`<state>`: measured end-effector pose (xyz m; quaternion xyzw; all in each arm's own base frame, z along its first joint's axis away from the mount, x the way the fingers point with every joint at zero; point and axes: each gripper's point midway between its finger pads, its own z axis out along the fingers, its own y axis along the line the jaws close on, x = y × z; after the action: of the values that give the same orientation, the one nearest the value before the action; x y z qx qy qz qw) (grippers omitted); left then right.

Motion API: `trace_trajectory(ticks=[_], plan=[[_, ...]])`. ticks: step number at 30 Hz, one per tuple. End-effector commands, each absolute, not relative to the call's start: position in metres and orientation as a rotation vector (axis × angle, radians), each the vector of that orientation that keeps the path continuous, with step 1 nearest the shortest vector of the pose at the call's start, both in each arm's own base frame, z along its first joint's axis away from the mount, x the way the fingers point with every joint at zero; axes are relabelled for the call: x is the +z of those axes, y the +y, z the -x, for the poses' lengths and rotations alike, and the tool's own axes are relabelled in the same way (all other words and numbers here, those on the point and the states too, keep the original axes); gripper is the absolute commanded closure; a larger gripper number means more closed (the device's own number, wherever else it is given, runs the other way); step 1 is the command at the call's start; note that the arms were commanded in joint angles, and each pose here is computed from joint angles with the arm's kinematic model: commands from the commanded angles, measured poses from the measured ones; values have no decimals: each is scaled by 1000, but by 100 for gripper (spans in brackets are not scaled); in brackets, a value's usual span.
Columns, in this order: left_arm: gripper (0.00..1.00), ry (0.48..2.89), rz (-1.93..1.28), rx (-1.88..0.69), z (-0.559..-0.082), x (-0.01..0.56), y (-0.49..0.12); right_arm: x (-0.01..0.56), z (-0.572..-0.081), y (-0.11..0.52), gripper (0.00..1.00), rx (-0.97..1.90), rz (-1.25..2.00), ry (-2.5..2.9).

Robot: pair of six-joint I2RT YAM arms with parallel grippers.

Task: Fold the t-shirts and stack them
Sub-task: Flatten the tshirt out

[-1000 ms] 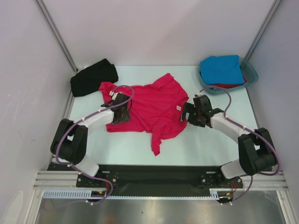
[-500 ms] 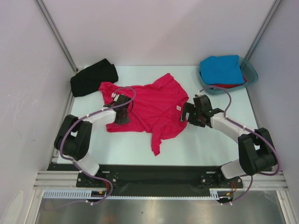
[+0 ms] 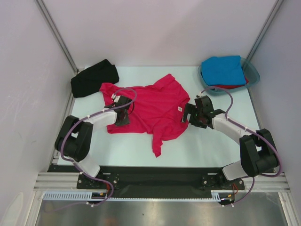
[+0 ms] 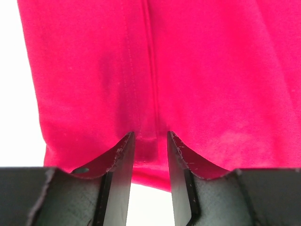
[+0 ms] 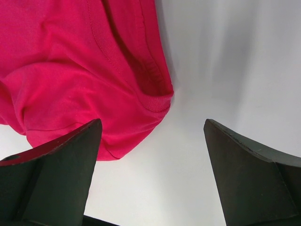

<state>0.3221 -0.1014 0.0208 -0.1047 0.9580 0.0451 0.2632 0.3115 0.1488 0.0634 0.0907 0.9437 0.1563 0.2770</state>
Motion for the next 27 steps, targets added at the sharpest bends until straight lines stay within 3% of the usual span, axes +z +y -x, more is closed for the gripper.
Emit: trace_trajectory(ticks=[1,9,12,19,27], plan=[[61,2580,300,186,-323,20,-93,73,-321,151,5,431,-226,2499],[66,2613,300,185,-320,6,-95,73,-319,150,5,425,-222,2502],[100,2614,299,186,-320,5,-95,74,-320,150,5,425,-224,2500],[100,2569,319,207,-318,24,-87,74,-321,150,5,427,-223,2500],[97,2447,344,160,-318,86,-81,68,-320,153,5,442,-224,2513]])
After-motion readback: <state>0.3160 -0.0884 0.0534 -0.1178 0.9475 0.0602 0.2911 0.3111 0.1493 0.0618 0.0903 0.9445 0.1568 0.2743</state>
